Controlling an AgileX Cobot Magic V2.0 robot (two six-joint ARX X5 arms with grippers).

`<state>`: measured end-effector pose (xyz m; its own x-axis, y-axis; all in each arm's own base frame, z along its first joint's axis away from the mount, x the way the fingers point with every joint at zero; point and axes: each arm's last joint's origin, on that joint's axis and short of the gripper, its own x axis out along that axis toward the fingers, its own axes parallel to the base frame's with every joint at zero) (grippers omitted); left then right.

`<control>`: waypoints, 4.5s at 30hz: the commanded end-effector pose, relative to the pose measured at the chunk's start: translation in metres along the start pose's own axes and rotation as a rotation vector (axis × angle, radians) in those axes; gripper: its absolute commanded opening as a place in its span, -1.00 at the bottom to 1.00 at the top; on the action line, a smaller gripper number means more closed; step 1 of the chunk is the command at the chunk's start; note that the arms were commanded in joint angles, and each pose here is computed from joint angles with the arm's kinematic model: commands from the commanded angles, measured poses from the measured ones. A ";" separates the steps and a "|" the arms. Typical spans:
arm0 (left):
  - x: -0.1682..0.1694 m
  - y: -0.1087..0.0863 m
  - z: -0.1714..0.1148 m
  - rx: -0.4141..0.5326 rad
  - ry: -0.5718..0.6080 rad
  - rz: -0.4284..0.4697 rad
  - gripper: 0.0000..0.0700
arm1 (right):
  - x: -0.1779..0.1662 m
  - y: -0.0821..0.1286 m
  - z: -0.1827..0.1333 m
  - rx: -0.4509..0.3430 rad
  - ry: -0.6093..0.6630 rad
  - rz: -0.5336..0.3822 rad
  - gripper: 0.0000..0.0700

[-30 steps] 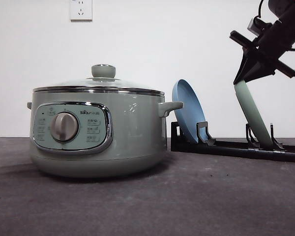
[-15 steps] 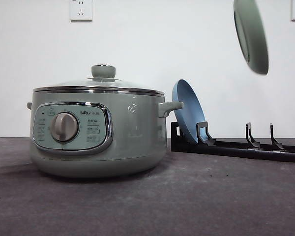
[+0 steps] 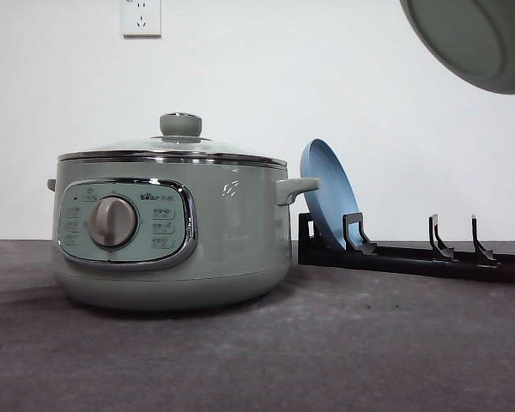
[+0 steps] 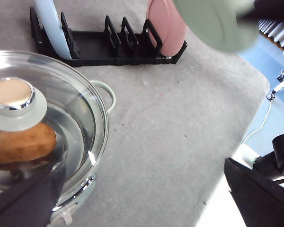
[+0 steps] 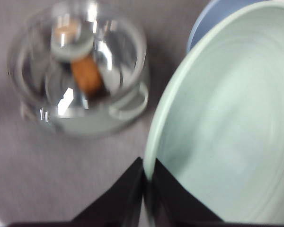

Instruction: Transfer potato from steamer to green plate

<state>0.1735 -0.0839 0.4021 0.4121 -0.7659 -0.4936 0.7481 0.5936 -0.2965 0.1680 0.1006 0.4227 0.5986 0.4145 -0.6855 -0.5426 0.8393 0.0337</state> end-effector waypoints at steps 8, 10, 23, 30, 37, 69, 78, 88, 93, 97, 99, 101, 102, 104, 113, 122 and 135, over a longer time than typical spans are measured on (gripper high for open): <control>0.000 -0.002 0.005 0.023 -0.009 -0.011 1.00 | 0.028 0.047 -0.045 -0.082 0.123 -0.075 -1.00; 0.000 -0.002 0.005 0.023 -0.009 -0.011 1.00 | 0.040 0.055 -0.058 -0.093 0.167 -0.074 -1.00; 0.000 -0.001 0.005 0.023 -0.009 -0.012 1.00 | 0.103 0.095 -0.126 -0.131 0.320 -0.076 -1.00; 0.000 -0.001 0.005 0.023 -0.009 -0.012 1.00 | 0.138 0.101 -0.147 -0.142 0.399 -0.107 -0.99; 0.000 -0.001 0.005 0.023 -0.008 -0.012 1.00 | 0.165 0.109 -0.155 -0.161 0.427 -0.135 -1.00; 0.000 -0.003 0.005 0.033 -0.003 -0.018 1.00 | 0.139 0.077 -0.094 0.074 0.265 0.134 0.86; 0.001 -0.003 0.005 0.036 -0.001 -0.021 1.00 | 0.062 0.012 -0.069 0.199 -0.015 0.092 1.00; 0.001 -0.003 0.004 0.047 0.005 -0.021 1.00 | -0.016 -0.009 -0.093 0.178 -0.283 0.022 1.00; 0.001 -0.003 0.004 0.047 0.010 -0.021 1.00 | -0.032 -0.005 -0.115 0.211 -0.324 0.041 0.98; 0.001 -0.003 0.003 0.043 0.015 -0.017 1.00 | -0.037 -0.002 -0.130 0.250 -0.317 0.069 0.98; 0.001 -0.003 0.003 0.041 0.018 -0.010 1.00 | -0.040 -0.001 -0.133 0.255 -0.314 0.104 0.98; 0.001 -0.003 0.002 0.040 0.021 -0.004 1.00 | -0.042 0.001 -0.134 0.262 -0.315 0.145 0.98; 0.001 -0.003 0.002 0.039 0.022 0.003 1.00 | -0.042 0.001 -0.134 0.261 -0.314 0.158 0.98; 0.001 -0.002 0.002 0.039 0.025 0.028 1.00 | -0.041 0.002 -0.134 0.259 -0.310 0.175 0.98; 0.005 0.007 0.007 0.035 0.047 0.212 1.00 | -0.042 0.002 -0.132 0.252 -0.332 0.187 0.98; 0.037 0.031 0.044 -0.035 0.201 0.303 1.00 | -0.042 0.002 -0.131 0.251 -0.338 0.187 0.98; 0.123 0.077 0.086 -0.028 0.292 0.384 1.00 | -0.042 0.002 -0.131 0.248 -0.338 0.186 0.98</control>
<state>0.3214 -0.1491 0.3865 0.4768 -0.3848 -0.7903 0.5514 0.8311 -0.0721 0.0639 0.0378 0.3540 0.6842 0.6183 -0.3867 -0.5242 0.7857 0.3286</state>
